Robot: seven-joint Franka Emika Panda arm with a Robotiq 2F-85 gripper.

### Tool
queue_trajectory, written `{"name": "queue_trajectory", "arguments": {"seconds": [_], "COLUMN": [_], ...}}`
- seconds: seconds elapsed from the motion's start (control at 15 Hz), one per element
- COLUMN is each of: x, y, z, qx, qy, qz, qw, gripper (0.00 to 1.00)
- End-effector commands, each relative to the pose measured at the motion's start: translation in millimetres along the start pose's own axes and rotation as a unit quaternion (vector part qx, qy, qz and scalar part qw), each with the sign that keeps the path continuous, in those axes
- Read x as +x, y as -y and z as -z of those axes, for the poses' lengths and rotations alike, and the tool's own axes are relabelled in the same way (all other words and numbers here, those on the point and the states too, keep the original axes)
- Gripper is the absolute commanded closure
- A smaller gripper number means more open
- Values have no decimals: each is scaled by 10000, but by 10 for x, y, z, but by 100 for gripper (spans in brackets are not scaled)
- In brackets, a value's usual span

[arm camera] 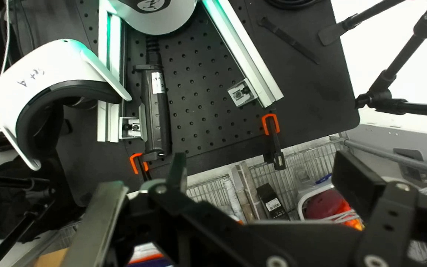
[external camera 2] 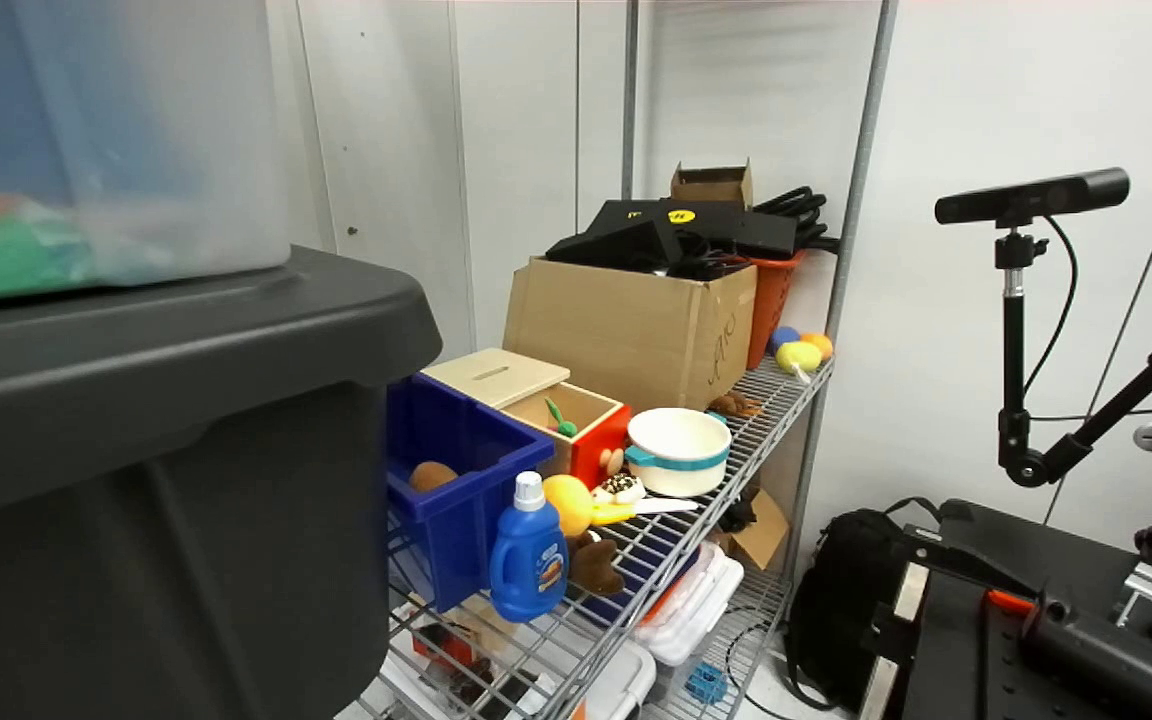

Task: Pick up the animal plush toy and put it in the bowl

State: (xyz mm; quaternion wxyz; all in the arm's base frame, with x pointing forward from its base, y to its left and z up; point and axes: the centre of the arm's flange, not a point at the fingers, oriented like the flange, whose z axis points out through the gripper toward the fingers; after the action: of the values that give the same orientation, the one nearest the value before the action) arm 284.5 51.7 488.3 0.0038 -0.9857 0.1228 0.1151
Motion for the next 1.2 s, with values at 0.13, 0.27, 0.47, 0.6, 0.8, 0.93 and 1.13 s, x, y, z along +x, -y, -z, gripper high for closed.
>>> {"name": "queue_trajectory", "arguments": {"seconds": [0.13, 0.27, 0.47, 0.6, 0.8, 0.93, 1.13], "x": [-12, -5, 6, 23, 50, 71, 102], "y": [-200, -249, -329, -382, -452, -482, -536], "z": [-6, -17, -32, -44, -71, -88, -115], "qx": [80, 122, 109, 38, -180, -261, -278], "qy": [-29, -29, -68, -119, -202, -244, -391], "qz": [-104, -110, -116, -90, -32, 39, 233], "qw": [9999, 9999, 9999, 9999, 9996, 9994, 9986], "gripper": [0, 0, 0, 0, 0, 0, 0]}}
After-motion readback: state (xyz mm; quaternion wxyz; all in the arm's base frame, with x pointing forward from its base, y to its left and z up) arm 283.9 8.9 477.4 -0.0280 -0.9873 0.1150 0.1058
